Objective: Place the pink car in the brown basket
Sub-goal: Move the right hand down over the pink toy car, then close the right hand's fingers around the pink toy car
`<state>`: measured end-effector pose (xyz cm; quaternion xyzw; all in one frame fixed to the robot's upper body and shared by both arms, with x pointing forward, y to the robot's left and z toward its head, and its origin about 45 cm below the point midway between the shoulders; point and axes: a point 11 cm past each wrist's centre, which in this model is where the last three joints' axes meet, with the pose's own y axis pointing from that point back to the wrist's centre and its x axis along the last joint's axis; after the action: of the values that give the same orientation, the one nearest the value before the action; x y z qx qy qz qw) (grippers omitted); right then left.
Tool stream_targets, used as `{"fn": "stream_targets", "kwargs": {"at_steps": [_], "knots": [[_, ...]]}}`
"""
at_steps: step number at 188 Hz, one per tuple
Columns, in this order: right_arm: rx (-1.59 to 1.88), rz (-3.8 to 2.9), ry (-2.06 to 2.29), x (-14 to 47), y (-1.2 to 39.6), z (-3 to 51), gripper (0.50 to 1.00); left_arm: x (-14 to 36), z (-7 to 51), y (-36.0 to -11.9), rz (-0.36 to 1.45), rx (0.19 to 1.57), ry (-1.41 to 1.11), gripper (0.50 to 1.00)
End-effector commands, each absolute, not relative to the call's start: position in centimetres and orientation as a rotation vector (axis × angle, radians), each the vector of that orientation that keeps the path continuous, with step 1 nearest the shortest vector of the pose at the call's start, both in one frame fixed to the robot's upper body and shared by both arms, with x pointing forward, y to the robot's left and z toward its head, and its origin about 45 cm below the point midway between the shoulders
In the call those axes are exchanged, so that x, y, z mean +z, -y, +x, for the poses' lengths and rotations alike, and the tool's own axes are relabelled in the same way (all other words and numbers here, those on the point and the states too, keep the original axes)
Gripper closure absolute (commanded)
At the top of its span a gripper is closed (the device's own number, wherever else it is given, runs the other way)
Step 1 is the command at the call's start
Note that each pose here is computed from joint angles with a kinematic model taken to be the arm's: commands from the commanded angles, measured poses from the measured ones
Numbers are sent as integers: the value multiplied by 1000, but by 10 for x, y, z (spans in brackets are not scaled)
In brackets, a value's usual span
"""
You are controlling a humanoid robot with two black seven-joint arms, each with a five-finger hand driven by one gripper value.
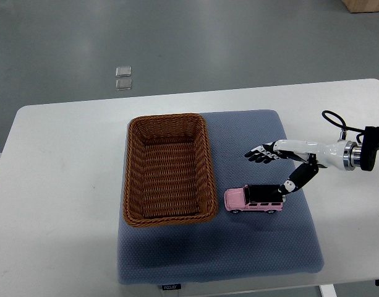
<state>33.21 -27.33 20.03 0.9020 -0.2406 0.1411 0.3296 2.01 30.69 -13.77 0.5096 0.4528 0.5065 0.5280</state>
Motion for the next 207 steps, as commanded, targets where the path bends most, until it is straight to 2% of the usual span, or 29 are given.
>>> {"fn": "stream_targets", "kwargs": {"at_steps": [1, 119, 142, 153, 176, 207], "knots": [[366, 2349, 633, 193, 274, 328, 591, -138, 20, -307, 1219, 1212, -1081, 500], [368, 2350, 686, 163, 264, 315, 607, -138, 20, -307, 1219, 1212, -1081, 500], [378, 2344, 676, 157, 262, 311, 664, -138, 20, -307, 1219, 1212, -1081, 500], [388, 2336, 670, 154, 264, 309, 677, -138, 20, -307, 1219, 1212, -1081, 500], [392, 2338, 652, 148, 264, 304, 758, -138, 20, -307, 1219, 1212, -1081, 500], [424, 2337, 646, 146, 266, 302, 942, -138, 20, -307, 1219, 1212, -1081, 500]]}}
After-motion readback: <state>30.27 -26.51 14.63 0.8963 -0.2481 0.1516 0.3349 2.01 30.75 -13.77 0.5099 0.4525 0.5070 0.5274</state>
